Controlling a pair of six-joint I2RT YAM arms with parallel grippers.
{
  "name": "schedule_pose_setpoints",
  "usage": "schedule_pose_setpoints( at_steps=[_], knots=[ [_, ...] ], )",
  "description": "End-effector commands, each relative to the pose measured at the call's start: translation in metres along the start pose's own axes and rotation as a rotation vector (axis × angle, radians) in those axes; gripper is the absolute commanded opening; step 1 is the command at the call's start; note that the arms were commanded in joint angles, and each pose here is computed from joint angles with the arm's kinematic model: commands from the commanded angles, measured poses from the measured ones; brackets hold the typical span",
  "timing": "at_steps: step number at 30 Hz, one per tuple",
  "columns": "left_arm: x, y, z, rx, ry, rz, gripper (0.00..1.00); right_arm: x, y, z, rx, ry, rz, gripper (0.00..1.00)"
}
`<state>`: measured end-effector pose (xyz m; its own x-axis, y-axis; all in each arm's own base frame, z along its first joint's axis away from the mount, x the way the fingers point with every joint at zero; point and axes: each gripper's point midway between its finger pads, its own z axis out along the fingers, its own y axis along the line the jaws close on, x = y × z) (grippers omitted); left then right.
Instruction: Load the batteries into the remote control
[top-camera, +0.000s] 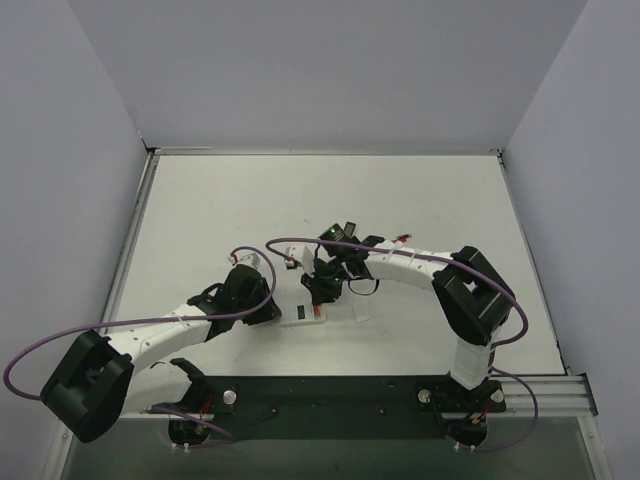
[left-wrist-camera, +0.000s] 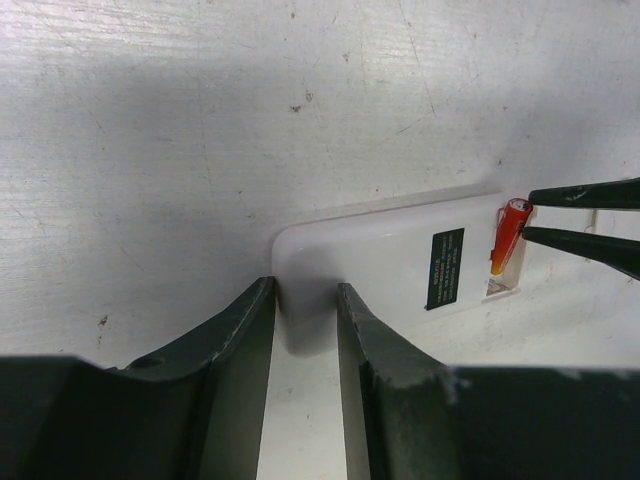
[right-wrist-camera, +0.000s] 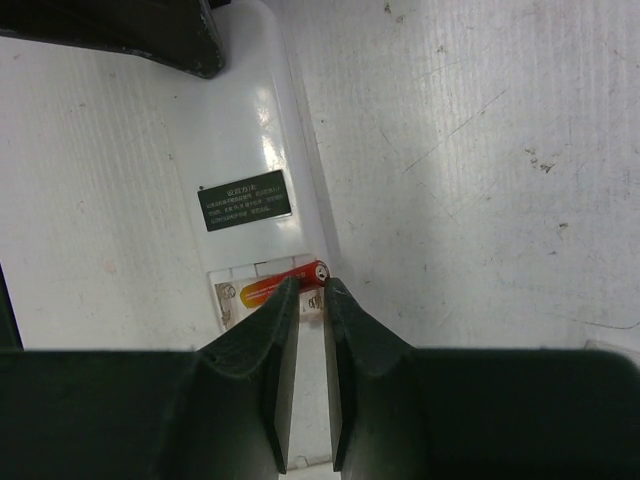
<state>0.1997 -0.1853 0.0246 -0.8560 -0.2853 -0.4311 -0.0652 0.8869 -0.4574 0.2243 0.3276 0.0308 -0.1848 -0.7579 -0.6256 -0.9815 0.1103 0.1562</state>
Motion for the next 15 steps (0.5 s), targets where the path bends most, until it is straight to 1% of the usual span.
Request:
schedule_pose_setpoints(
  at_steps=[1,3,6,9,10,13,14,15],
  knots=[
    [0.005,-0.003,0.001,0.017,0.016,0.003,0.36,-0.003,0.005,-0.004,-0.028,-0.012,0.009,0.1],
    [0.004,-0.003,0.0,0.019,0.014,0.0,0.35,0.0,0.007,-0.005,-0.025,-0.009,0.028,0.08],
    [0.007,-0.006,-0.002,0.039,0.029,-0.003,0.34,0.004,0.009,-0.005,-0.014,-0.015,0.047,0.07],
    [0.007,-0.006,-0.002,0.041,0.025,-0.005,0.35,0.0,0.005,-0.007,0.026,-0.041,0.09,0.07],
    [0.007,-0.006,-0.003,0.042,0.024,-0.006,0.34,0.003,0.006,-0.007,0.034,-0.044,0.127,0.07],
    [0.007,-0.008,-0.004,0.049,0.023,-0.005,0.34,-0.007,0.0,-0.017,0.104,-0.087,0.176,0.08],
    [0.007,-0.007,-0.004,0.05,0.021,-0.005,0.35,-0.019,-0.002,-0.024,0.132,-0.13,0.197,0.08],
    [0.007,-0.008,-0.005,0.051,0.02,-0.005,0.34,-0.022,-0.01,-0.028,0.186,-0.142,0.218,0.08]
  ],
)
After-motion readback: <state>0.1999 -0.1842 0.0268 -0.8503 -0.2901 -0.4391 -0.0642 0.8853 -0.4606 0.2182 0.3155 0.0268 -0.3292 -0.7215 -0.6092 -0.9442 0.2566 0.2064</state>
